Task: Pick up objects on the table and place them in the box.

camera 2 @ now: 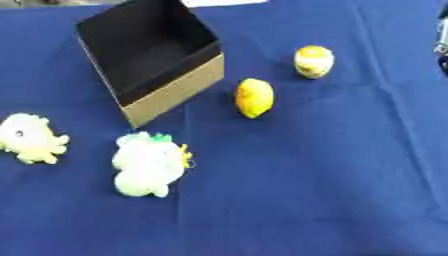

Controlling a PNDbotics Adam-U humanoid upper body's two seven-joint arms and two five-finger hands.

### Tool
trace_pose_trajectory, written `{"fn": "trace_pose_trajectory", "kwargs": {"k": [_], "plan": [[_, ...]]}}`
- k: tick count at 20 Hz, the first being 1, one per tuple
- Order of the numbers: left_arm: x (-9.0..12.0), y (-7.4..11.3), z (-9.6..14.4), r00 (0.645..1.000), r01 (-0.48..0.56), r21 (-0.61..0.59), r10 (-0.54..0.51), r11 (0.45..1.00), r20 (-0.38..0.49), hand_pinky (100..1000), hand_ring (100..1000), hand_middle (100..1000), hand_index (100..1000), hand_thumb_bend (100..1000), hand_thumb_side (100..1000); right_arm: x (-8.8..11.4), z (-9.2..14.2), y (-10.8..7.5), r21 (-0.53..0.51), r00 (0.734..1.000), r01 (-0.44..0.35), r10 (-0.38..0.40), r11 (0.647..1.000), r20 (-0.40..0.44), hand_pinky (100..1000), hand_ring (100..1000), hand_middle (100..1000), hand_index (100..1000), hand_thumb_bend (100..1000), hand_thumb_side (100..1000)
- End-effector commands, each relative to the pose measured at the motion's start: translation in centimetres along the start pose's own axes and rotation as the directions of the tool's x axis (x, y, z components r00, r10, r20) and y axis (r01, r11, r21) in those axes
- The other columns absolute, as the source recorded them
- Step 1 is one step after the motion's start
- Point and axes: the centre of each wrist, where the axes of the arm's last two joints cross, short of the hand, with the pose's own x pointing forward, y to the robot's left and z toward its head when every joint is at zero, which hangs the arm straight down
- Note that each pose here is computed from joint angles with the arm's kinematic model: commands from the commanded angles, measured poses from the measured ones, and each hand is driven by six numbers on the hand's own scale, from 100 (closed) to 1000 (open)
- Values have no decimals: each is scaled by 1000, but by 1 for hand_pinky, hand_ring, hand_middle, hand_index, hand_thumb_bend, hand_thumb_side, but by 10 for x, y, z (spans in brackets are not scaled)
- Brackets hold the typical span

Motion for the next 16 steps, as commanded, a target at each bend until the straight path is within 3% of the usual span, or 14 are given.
{"fn": "trace_pose_trajectory", "kwargs": {"k": [1, 11, 16], "plan": [[5, 12, -4, 999, 44, -46, -43, 998, 16, 758, 644, 634, 824, 270, 476, 5, -7, -5, 14, 999, -23, 22, 1000, 36, 764, 748, 629, 669, 183, 152], [5, 17, -5, 998, 70, -79, -70, 994, 3, 757, 643, 634, 826, 266, 494, 6, -8, -5, 22, 999, -27, 26, 999, 44, 766, 748, 630, 669, 181, 152], [6, 17, -5, 998, 61, -62, -61, 996, 6, 755, 641, 633, 825, 265, 506, 8, -14, -16, 44, 992, -96, 93, 994, 82, 771, 751, 634, 673, 198, 134]]}}
